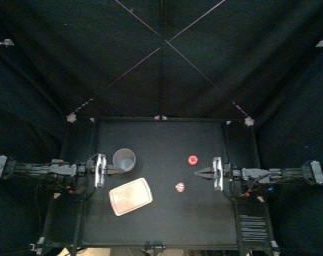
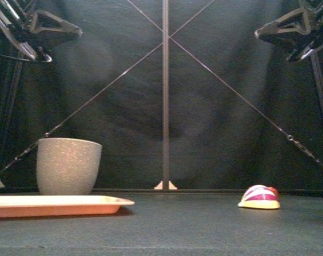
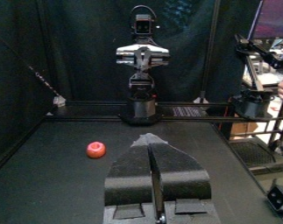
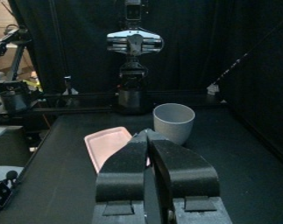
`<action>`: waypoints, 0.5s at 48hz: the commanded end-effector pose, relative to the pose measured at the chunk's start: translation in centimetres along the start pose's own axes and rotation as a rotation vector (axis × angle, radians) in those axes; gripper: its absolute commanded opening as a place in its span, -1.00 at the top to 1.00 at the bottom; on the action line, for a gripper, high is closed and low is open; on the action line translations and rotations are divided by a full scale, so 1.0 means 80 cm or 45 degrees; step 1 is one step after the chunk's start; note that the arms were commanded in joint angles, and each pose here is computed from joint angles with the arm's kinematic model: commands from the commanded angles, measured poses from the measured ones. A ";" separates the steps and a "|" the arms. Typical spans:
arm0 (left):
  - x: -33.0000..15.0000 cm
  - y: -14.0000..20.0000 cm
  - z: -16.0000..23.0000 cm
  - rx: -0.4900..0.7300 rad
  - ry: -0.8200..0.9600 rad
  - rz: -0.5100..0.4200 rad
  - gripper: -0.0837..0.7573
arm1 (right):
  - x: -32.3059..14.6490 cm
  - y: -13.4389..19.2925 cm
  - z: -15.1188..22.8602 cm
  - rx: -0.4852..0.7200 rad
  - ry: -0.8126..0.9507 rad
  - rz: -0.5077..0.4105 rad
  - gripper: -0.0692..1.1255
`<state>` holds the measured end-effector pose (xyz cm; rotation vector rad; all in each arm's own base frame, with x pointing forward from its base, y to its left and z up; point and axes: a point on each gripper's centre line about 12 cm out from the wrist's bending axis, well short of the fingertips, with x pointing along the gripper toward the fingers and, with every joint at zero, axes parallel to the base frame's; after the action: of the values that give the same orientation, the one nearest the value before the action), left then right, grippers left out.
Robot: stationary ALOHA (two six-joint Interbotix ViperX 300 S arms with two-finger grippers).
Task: Pick the onion then place it in the grey bowl
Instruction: Pick the onion
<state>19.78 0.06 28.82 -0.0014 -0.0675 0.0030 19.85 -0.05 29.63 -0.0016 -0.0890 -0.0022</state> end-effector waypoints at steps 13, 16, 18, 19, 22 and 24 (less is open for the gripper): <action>0.004 0.004 0.012 0.001 0.057 0.022 0.53 | 0.019 -0.009 -0.011 0.018 0.072 -0.044 0.60; 0.004 0.004 0.012 0.003 0.057 0.022 0.53 | 0.024 -0.010 -0.012 0.049 0.081 -0.054 0.42; 0.004 0.005 0.012 0.001 0.057 0.024 0.53 | 0.027 -0.012 -0.012 0.084 0.084 -0.067 0.27; 0.004 0.005 0.012 0.005 0.057 0.024 0.53 | 0.028 -0.014 -0.013 0.099 0.087 -0.076 0.19; 0.004 0.005 0.012 0.003 0.059 0.024 0.53 | 0.032 -0.018 -0.014 0.173 0.090 -0.107 -0.08; 0.004 0.005 0.012 0.003 0.059 0.024 0.53 | 0.034 -0.021 -0.015 0.226 0.090 -0.131 -0.26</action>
<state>19.87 0.40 28.58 -0.0016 0.0092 0.0205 22.13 -1.26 27.80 0.1234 0.0091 -0.0695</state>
